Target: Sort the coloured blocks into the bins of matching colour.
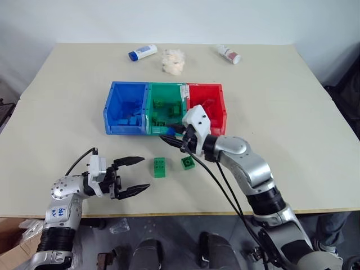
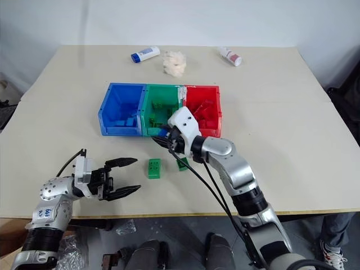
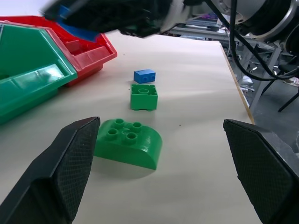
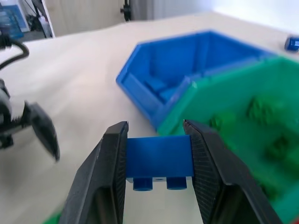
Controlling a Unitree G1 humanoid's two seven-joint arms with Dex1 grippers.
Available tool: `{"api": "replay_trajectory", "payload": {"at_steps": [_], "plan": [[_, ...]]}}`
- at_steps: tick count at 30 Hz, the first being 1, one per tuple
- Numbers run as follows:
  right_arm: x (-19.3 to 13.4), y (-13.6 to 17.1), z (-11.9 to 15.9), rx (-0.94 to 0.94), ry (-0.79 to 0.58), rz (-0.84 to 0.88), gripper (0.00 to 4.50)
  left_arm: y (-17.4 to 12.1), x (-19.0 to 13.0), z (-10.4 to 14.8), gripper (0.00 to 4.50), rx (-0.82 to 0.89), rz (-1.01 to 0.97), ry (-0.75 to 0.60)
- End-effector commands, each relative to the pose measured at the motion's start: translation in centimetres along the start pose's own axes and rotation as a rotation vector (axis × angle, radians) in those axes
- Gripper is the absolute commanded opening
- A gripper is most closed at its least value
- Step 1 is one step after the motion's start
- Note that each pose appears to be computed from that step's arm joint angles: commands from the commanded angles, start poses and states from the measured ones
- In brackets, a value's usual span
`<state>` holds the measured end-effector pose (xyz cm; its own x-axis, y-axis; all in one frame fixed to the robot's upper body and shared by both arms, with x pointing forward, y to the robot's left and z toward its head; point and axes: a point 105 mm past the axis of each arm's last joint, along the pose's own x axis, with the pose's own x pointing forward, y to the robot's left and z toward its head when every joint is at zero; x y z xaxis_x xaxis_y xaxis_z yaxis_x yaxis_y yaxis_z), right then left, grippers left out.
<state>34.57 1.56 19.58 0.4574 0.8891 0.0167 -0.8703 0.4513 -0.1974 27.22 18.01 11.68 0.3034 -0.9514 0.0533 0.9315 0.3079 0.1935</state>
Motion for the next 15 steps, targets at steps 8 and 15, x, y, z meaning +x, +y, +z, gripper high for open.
{"api": "replay_trajectory", "payload": {"at_steps": [8, 15], "plan": [[6.4, -0.6, 3.9, -0.089, -0.122, 0.021, 1.45, -0.5, -1.0, 1.0, 4.50, 0.047, 0.053, 0.018], [10.5, 1.1, 6.0, -0.120, -0.176, 0.057, 1.45, -0.8, -1.1, 1.1, 4.50, 0.050, 0.073, 0.020]]}}
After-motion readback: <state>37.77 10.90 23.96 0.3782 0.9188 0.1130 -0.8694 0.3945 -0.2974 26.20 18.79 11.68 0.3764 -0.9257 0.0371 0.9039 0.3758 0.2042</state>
